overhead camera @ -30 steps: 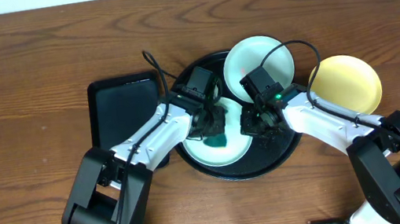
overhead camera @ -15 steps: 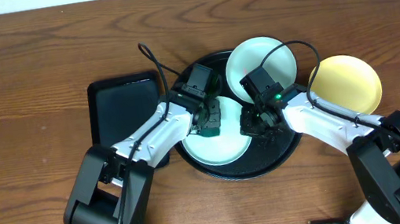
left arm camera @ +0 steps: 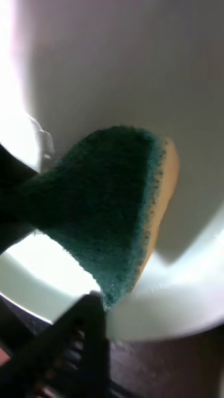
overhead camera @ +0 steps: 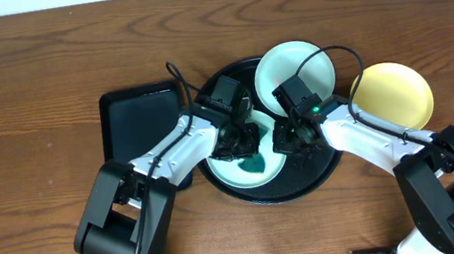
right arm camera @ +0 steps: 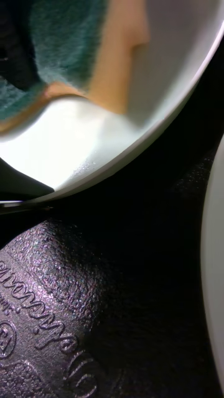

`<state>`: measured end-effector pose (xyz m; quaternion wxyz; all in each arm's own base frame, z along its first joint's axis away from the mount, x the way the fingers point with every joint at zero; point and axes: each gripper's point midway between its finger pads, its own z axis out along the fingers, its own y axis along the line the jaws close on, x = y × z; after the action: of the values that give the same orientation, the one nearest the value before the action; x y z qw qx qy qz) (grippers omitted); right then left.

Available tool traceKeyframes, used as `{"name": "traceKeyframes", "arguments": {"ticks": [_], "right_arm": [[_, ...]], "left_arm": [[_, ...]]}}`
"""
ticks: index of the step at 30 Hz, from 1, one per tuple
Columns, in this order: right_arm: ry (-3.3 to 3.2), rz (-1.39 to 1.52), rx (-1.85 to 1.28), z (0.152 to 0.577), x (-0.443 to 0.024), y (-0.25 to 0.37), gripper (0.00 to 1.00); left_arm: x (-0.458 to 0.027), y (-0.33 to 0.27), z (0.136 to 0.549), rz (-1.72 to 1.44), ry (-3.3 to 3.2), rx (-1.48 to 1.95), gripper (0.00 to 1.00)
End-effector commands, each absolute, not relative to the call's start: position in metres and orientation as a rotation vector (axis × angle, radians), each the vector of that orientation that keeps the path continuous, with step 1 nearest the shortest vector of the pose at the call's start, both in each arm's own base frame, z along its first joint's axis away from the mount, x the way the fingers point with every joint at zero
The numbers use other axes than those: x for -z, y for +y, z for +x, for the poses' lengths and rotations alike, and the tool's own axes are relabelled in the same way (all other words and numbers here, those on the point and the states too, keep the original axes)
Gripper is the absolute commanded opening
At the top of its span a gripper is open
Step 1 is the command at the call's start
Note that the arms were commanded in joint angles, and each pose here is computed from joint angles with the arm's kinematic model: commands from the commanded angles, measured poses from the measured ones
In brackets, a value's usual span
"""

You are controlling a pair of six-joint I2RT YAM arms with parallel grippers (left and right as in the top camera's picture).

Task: Clean dirty plates on tray and stack at the side
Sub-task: 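Scrub the mint plate with the sponge while right gripper holds it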

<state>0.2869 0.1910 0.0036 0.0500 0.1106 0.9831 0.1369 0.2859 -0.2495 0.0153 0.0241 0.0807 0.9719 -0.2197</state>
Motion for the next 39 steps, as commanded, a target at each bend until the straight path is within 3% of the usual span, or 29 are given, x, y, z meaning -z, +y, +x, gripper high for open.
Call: {"name": "traceKeyframes", "arguments": {"ticks": [1,7,14,27,35,39], "right_arm": [[3.004,0.349,-0.359,0.288,0.004,0.183,0.01],[3.005,0.346,-0.358,0.288,0.004,0.183,0.01],[3.005,0.346,-0.358,0.288,0.004,0.183,0.01],[3.006,0.345,-0.362,0.287,0.004,0.184,0.01],[3.006,0.345,-0.362,0.287,0.004,0.184,0.01],[3.006,0.345,-0.362,0.287,0.004,0.184,0.01]], "left_arm": [[-0.006,-0.243,0.301,0.250,2.959,0.570,0.07],[0.000,-0.190,0.336,0.055,2.845,0.100,0.08],[0.002,-0.177,0.322,-0.108,2.906,0.029,0.08],[-0.014,-0.234,0.243,0.101,3.256,0.639,0.07],[-0.020,-0.256,0.275,0.154,3.086,0.756,0.07],[-0.014,-0.243,0.302,0.136,2.992,0.567,0.07]]}}
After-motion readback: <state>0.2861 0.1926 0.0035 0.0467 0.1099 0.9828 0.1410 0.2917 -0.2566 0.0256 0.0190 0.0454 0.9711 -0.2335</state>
